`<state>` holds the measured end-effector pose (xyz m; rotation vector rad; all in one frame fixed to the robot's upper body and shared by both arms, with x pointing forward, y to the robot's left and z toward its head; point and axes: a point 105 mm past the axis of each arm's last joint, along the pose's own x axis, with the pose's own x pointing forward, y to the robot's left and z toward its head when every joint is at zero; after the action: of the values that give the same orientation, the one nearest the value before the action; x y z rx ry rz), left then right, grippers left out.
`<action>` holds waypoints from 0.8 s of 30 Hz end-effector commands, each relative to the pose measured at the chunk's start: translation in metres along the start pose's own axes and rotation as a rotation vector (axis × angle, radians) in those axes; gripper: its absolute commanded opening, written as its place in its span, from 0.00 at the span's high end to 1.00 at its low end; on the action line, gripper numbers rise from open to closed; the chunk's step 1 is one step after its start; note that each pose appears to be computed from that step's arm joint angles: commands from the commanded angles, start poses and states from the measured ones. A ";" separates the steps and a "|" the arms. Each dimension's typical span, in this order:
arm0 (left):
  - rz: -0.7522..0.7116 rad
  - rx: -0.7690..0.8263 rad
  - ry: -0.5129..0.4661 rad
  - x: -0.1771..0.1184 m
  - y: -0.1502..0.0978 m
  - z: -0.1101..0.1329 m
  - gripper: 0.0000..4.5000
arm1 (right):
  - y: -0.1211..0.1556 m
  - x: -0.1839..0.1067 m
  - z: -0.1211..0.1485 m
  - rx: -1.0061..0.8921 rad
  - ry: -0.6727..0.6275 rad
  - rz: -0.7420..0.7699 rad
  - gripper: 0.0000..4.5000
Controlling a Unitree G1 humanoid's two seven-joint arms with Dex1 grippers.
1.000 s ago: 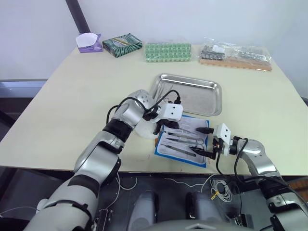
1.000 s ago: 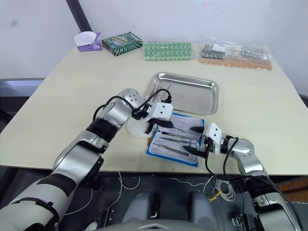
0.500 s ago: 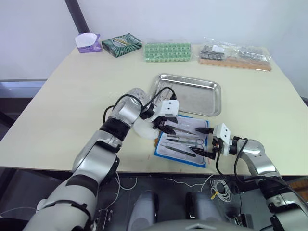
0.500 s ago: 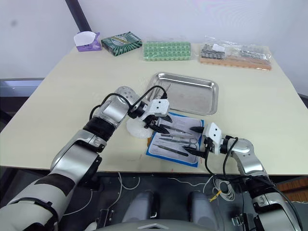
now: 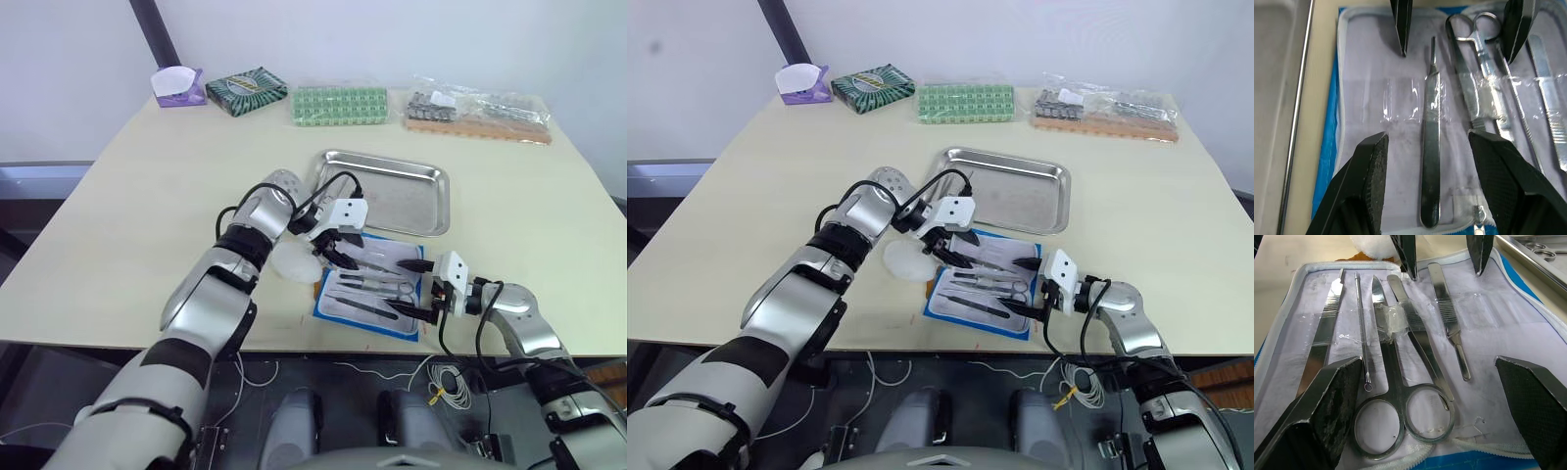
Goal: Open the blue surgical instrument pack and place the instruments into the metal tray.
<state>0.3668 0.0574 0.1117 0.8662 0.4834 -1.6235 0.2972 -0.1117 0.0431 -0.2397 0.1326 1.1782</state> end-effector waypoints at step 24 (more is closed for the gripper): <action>0.000 0.108 0.069 0.005 0.005 0.004 0.99 | 0.017 -0.012 -0.057 0.141 0.222 -0.022 0.00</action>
<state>0.3682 0.0521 0.1048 0.9620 0.4860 -1.6426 0.2953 -0.1119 0.0432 -0.2345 0.1421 1.1549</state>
